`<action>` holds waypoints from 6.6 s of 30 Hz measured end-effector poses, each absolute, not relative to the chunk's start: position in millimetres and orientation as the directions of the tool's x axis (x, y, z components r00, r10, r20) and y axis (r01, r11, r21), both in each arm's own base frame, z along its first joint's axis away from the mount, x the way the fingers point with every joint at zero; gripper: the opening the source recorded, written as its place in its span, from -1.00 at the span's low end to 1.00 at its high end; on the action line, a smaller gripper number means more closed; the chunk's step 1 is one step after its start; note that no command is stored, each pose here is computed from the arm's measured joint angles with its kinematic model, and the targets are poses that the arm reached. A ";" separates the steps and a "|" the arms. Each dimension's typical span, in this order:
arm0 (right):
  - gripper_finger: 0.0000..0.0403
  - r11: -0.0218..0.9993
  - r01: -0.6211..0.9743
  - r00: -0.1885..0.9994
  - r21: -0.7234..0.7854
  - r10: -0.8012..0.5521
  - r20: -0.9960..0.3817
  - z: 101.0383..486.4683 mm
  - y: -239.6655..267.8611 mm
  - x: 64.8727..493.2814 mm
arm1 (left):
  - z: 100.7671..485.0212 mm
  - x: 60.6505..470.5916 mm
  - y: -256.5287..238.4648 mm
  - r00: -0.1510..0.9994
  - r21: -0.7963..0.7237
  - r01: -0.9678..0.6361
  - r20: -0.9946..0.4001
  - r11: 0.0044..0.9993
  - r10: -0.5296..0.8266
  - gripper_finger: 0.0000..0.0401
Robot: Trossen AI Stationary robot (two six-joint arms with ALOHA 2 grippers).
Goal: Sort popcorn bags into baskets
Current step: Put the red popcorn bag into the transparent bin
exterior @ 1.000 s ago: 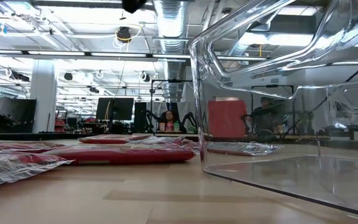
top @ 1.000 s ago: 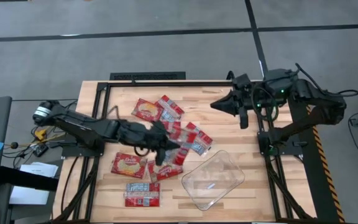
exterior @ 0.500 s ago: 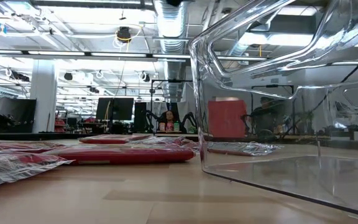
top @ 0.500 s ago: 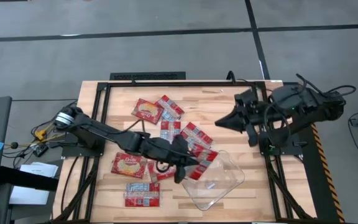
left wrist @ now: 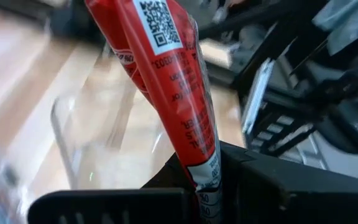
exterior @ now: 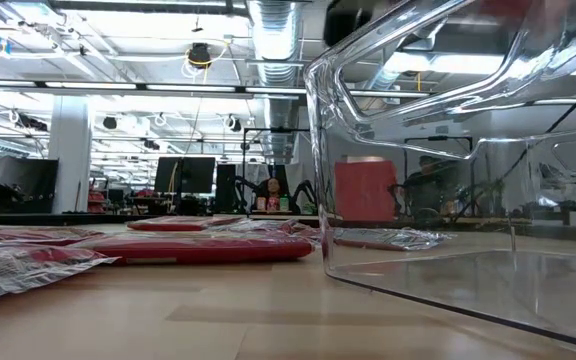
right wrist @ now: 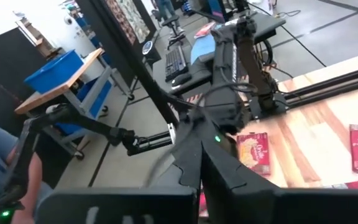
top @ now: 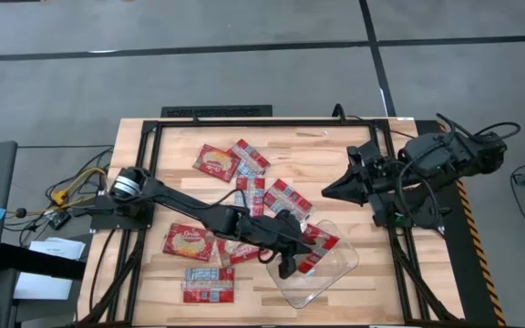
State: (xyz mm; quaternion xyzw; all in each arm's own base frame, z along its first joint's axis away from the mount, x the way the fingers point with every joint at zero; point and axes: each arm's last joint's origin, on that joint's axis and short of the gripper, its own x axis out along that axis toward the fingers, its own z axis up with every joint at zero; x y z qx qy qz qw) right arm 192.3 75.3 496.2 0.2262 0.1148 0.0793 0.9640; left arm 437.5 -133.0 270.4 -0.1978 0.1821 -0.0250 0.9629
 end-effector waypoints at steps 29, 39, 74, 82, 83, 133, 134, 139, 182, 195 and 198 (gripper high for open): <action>-0.89 0.898 -0.079 0.961 0.432 0.183 -0.206 493.8 85.6 187.4 | 234.6 450.1 -135.0 0.892 -0.432 -0.010 -0.411 0.902 -0.186 -0.49; -0.82 0.902 -0.057 0.966 0.428 0.158 -0.204 493.9 84.9 187.6 | 237.1 454.4 -122.7 0.906 -0.442 -0.025 -0.390 0.897 -0.167 0.25; -0.81 0.912 0.032 0.963 0.408 0.081 -0.256 479.3 87.0 221.6 | 407.0 235.9 -65.1 0.898 -0.101 -0.077 -0.440 0.992 0.025 0.37; -0.54 0.919 0.117 0.949 0.376 0.008 -0.315 464.7 79.3 249.1 | 321.5 190.2 -57.0 0.934 -0.353 -0.134 -0.358 0.926 -0.001 0.37; -0.50 0.919 0.130 0.947 0.373 -0.004 -0.320 463.1 77.1 252.4 | 308.3 186.6 -56.1 0.936 -0.385 -0.142 -0.353 0.912 -0.003 0.37; 0.12 0.933 0.333 0.774 0.139 -0.186 -0.605 342.2 -36.3 392.7 | 159.8 164.2 4.2 0.805 -0.442 -0.532 -0.528 0.722 0.271 0.37; 0.12 0.932 0.336 0.769 0.137 -0.187 -0.611 338.9 -37.2 394.8 | 158.5 163.5 5.1 0.801 -0.443 -0.540 -0.531 0.715 0.276 0.37; 0.12 0.928 0.350 0.745 0.129 -0.193 -0.639 327.7 -41.7 400.2 | 148.1 160.1 11.4 0.766 -0.429 -0.591 -0.565 0.683 0.308 0.37; 0.12 0.921 0.362 0.770 0.143 -0.210 -0.603 335.4 -59.0 397.3 | 111.0 185.9 21.7 0.714 -0.405 -0.620 -0.645 0.672 0.270 0.46; 0.12 0.923 0.357 0.780 0.142 -0.211 -0.590 336.7 -59.2 398.3 | 127.0 200.4 29.4 0.723 -0.378 -0.600 -0.634 0.705 0.275 0.64; 0.12 0.923 0.358 0.780 0.143 -0.212 -0.590 336.7 -59.3 398.3 | 131.6 203.3 34.6 0.692 -0.325 -0.616 -0.659 0.718 0.295 0.64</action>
